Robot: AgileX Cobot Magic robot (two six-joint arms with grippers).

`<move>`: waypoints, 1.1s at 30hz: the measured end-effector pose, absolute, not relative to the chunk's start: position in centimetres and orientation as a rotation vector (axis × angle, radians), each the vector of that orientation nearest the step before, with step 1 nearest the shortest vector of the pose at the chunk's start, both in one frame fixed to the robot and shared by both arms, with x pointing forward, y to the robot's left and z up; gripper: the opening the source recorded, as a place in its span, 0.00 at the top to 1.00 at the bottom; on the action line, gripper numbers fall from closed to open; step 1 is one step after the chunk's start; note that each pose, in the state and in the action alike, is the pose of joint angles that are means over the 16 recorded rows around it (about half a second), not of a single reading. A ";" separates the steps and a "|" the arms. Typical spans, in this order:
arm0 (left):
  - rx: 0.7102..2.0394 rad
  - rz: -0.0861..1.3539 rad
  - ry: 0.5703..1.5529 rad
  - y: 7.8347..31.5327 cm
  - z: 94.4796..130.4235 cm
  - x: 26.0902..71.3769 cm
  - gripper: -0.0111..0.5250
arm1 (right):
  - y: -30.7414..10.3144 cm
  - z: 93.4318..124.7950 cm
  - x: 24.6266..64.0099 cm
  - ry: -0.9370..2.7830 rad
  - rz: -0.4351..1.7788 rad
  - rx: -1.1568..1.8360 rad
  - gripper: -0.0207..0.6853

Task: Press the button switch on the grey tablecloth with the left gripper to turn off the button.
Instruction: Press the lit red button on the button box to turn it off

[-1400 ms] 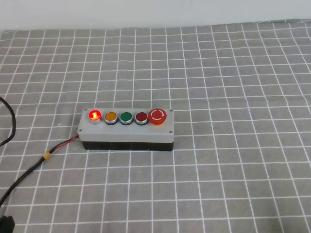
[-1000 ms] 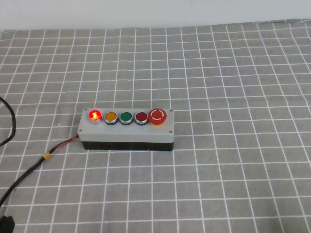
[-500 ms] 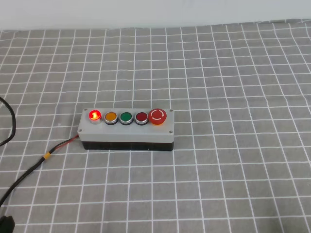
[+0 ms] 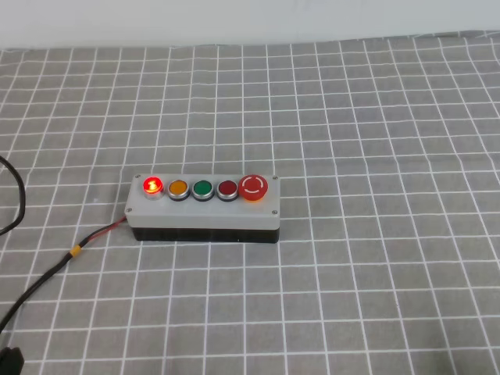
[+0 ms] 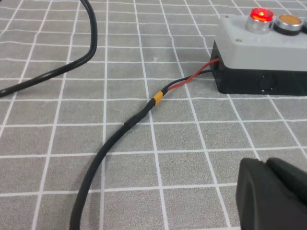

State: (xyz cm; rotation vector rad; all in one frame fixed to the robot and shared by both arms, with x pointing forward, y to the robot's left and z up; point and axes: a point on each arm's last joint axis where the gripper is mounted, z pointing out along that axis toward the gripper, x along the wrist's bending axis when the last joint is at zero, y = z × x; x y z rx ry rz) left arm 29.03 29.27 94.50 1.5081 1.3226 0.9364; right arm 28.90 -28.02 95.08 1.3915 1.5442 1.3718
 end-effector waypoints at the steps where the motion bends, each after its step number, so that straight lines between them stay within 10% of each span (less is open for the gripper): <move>1: 1.508 0.939 1.321 29.3 94.5 29.0 0.99 | -28.0 95.1 28.9 1.544 1.372 1.391 0.99; 10: 1.500 1.071 1.228 29.5 95.3 29.3 0.99 | -28.0 95.1 28.9 1.544 1.372 1.391 0.99; 23: 1.496 1.469 0.844 29.5 97.9 29.5 0.99 | -28.0 95.1 28.9 1.544 1.372 1.391 0.99; 33: 1.729 1.588 0.762 29.7 99.7 30.5 0.99 | -28.0 95.1 28.9 1.544 1.372 1.391 0.99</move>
